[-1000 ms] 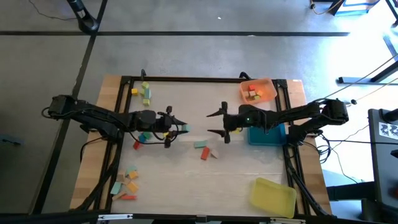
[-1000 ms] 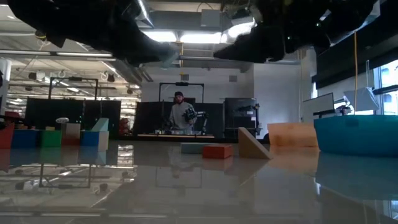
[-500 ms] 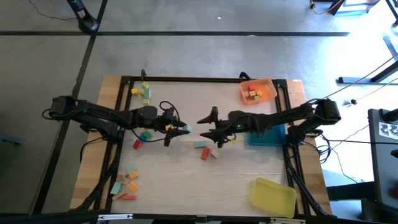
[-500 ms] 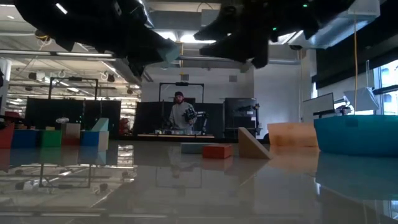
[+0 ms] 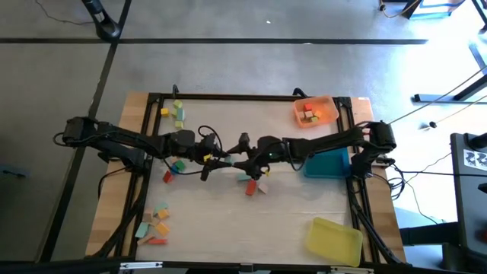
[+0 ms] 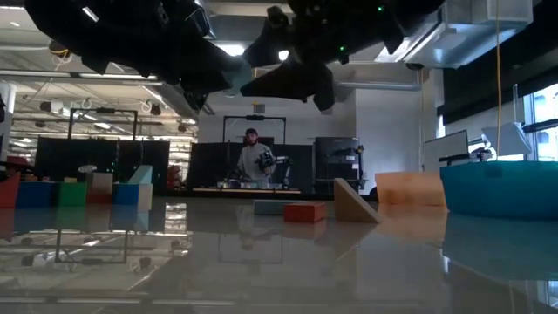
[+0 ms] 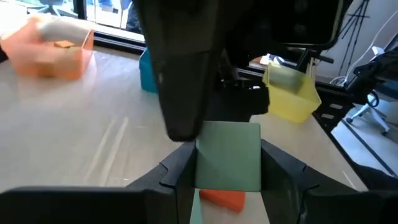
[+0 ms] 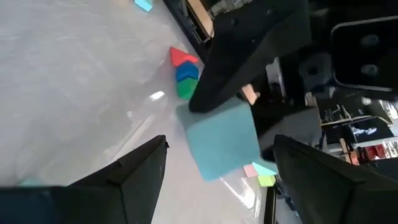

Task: Sort blocks by size
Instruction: Put the light blue cube block into the orange bin

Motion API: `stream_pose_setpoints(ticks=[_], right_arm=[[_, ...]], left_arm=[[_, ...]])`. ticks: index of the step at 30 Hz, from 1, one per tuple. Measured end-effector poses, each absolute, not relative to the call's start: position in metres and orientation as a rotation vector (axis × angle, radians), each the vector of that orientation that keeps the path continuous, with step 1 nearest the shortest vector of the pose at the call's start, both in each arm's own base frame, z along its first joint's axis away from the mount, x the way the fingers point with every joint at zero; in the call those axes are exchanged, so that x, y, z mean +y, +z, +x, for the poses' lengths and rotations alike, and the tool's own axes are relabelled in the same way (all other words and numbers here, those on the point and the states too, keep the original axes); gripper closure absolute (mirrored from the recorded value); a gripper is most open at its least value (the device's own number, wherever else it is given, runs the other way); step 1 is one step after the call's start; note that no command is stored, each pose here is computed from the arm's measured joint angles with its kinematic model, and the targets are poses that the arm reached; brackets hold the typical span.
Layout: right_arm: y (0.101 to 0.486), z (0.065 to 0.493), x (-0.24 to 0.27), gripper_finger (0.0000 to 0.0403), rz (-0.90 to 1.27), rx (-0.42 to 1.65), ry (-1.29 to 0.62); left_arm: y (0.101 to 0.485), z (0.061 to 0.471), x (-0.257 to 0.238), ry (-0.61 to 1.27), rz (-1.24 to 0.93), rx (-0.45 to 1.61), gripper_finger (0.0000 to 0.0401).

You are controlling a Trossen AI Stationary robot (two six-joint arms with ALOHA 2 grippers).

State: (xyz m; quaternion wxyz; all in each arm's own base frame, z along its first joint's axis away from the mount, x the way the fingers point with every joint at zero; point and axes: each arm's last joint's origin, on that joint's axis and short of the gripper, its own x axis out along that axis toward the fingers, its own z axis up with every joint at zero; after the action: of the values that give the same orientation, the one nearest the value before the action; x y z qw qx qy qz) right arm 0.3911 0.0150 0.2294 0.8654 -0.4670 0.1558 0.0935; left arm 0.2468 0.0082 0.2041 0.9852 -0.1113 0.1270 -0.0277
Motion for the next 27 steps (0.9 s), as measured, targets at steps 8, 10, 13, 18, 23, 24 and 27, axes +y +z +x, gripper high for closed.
stream_pose_setpoints(ticks=[8, 10, 13, 18, 23, 24, 27], right_arm=[[0.226, 0.394, 0.015, 0.0111, -1.003, 0.324, 0.208], [0.226, 0.394, 0.015, 0.0121, -1.003, 0.324, 0.209], [0.225, 0.394, 0.015, 0.0147, -1.003, 0.324, 0.208], [0.221, 0.397, 0.015, 0.0196, -1.046, 0.312, 0.218], [0.213, 0.4, 0.015, 0.0241, -1.058, 0.319, 0.223], [0.213, 0.4, 0.015, 0.0249, -1.059, 0.319, 0.223], [0.213, 0.4, 0.016, 0.0265, -1.061, 0.315, 0.223]], left_arm=[[0.203, 0.247, 0.008, -0.052, -0.225, 0.261, 0.027], [0.204, 0.247, 0.009, -0.052, -0.224, 0.257, 0.027], [0.204, 0.247, 0.009, -0.052, -0.224, 0.258, 0.027], [0.202, 0.246, 0.008, -0.051, -0.225, 0.269, 0.027], [0.2, 0.245, 0.009, -0.049, -0.235, 0.288, 0.027], [0.2, 0.245, 0.008, -0.049, -0.238, 0.288, 0.027], [0.2, 0.246, 0.008, -0.054, -0.253, 0.287, 0.0269]])
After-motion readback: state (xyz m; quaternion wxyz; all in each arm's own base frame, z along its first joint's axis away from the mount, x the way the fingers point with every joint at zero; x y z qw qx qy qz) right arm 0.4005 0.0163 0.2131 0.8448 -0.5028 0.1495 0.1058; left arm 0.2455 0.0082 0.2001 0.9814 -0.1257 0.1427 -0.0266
